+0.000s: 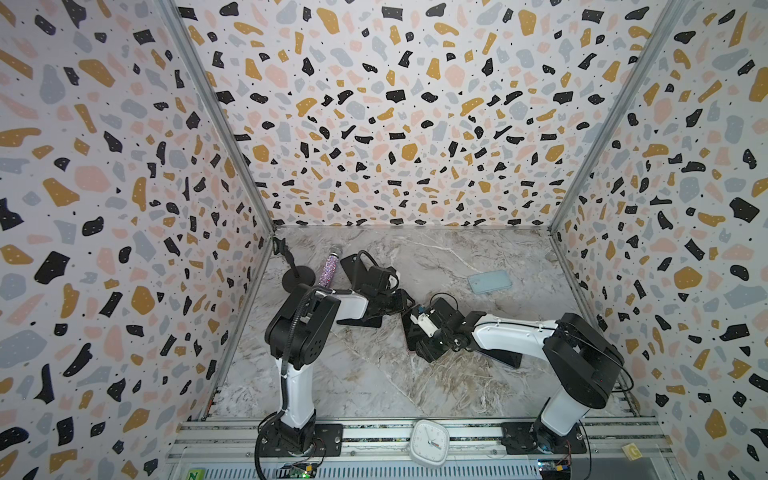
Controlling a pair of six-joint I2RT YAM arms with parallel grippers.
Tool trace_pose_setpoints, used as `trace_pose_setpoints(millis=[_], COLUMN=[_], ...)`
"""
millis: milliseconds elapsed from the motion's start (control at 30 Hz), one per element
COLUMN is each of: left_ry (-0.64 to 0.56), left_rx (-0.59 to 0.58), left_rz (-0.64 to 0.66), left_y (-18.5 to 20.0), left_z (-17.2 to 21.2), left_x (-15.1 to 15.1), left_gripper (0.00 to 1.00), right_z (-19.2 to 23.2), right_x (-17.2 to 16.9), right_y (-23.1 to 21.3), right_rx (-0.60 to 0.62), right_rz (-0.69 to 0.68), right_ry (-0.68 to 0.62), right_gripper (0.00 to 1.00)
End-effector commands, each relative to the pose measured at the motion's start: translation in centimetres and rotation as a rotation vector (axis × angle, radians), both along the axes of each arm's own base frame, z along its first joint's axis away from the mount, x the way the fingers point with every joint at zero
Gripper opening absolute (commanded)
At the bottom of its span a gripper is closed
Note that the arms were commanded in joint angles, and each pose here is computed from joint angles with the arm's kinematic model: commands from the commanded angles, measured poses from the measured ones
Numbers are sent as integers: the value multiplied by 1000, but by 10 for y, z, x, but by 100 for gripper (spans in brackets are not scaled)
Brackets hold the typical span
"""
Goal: Put the phone into the phone case
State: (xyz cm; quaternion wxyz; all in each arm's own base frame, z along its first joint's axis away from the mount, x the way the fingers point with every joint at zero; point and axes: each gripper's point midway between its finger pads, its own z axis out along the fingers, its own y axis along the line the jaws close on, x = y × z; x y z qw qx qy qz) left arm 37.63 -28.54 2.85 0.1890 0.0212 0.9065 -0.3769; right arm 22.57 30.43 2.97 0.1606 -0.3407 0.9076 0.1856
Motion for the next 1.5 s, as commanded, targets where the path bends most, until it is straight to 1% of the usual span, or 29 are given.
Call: trace_pose_setpoints(millis=[0, 267, 467, 633, 833, 867, 900, 1033, 1100, 1267, 1333, 1467], left_ry=[151, 159, 152, 151, 157, 159, 161, 171, 148, 138, 135, 84], left_rx=[22, 20, 18, 18, 19, 21, 21, 18, -7, -7, 9, 49], left_rz=[-15, -18, -18, -18, -20, -20, -21, -24, -29, -34, -36, -34], left_y=[7, 10, 11, 12, 12, 12, 12, 12, 8, 7, 8, 10], left_z=[-30, -36, -34, -34, -36, -37, -38, -39, -33, -28, -23, 0], left_x=[-40, -54, -56, -57, -61, -62, -62, -65, -62, -60, -57, -40], left_gripper=[35, 26, 26, 25, 25, 25, 25, 26, 26, 28, 31, 47], right_z=[-2, -6, -12, -16, -21, -21, -22, -22, -22, -21, -18, -5], right_x=[5, 6, 7, 7, 6, 6, 6, 6, 6, 4, 2, -2], right_y=[10, 12, 8, 4, 3, 4, 3, 3, 3, 2, 1, -1], right_rx=[27, 56, 55, 54, 47, 47, 45, 44, 44, 43, 44, 63], right_rz=[-20, -30, -56, -83, -90, -91, -92, -97, -98, -95, -90, -81], right_ry=[11, 27, 39, 56, 71, 72, 73, 74, 74, 78, 79, 69], right_gripper=[60, 52, 47, 39, 34, 31, 29, 27, 21, 21, 21, 29])
